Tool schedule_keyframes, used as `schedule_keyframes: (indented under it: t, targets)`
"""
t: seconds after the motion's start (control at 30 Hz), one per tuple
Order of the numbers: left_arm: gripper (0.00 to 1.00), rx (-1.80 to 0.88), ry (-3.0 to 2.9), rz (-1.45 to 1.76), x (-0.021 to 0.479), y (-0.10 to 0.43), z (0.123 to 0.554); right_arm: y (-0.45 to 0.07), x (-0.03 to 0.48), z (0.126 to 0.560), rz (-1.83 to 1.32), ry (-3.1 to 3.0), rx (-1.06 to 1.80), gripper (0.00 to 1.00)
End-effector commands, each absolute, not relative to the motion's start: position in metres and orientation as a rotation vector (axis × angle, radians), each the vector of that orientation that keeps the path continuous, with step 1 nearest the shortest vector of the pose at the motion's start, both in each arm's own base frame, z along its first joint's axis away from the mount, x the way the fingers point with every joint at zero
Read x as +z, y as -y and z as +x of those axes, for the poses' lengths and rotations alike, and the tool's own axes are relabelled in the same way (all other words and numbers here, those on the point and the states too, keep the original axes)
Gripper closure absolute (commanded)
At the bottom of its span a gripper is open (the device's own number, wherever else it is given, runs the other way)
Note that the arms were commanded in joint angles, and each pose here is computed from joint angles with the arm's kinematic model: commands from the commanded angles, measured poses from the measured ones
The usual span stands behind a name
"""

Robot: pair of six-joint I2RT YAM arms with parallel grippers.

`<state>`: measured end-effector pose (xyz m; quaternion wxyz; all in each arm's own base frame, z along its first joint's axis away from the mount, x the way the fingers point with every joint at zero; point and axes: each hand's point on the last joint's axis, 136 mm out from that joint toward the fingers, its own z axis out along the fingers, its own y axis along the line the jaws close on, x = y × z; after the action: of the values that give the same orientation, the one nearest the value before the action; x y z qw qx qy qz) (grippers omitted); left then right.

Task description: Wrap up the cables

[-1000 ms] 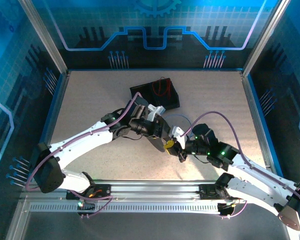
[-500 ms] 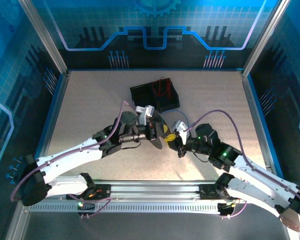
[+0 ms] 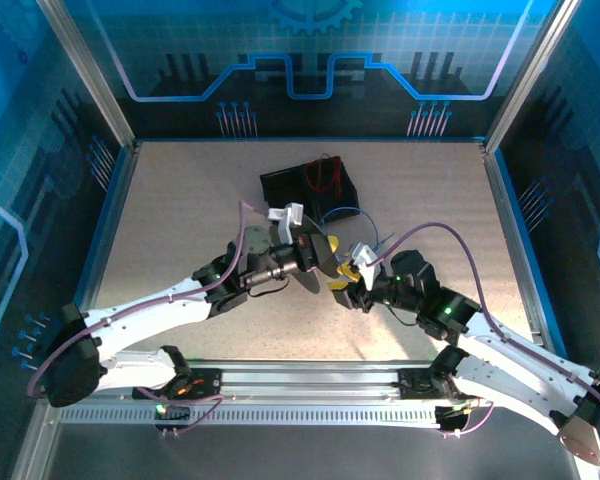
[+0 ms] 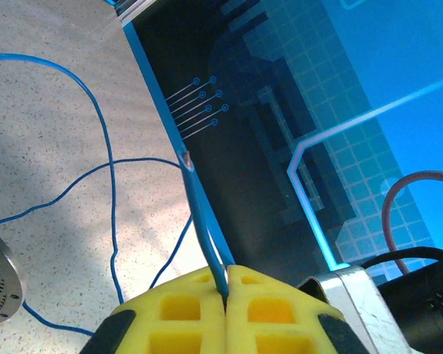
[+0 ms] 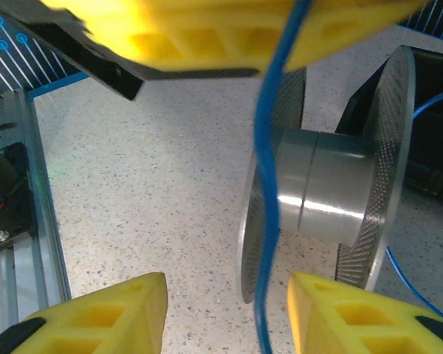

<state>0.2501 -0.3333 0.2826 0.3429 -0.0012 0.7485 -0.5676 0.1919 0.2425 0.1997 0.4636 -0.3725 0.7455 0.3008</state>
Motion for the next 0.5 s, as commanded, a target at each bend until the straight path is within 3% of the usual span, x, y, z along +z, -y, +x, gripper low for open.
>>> schedule_keyframes:
  t: [0.0, 0.17, 0.27, 0.33, 0.37, 0.47]
  targets:
    - [1.00, -1.500, -1.828, -0.039, 0.321, 0.317, 0.249, -0.232, 0.191, 0.196, -0.923, -1.847, 0.689, 0.55]
    - [1.00, -1.458, -1.834, -0.072, 0.318, 0.307, 0.250, -0.228, 0.189, 0.199, -0.905, -1.856, 0.695, 0.71]
    - [1.00, -1.437, -1.849, -0.092, 0.313, 0.305, 0.252, -0.233, 0.189, 0.197, -0.928, -1.839, 0.729, 0.95]
    - [1.00, -1.412, -1.873, -0.114, 0.309, 0.303, 0.255, -0.236, 0.189, 0.195, -0.936, -1.832, 0.747, 1.00]
    - [0.89, -1.397, -1.888, -0.125, 0.306, 0.302, 0.255, -0.236, 0.188, 0.194, -0.944, -1.833, 0.751, 1.00]
    - [0.28, -1.284, -1.955, -0.163, 0.297, 0.290, 0.259, -0.233, 0.182, 0.197, -0.943, -1.873, 0.714, 1.00]
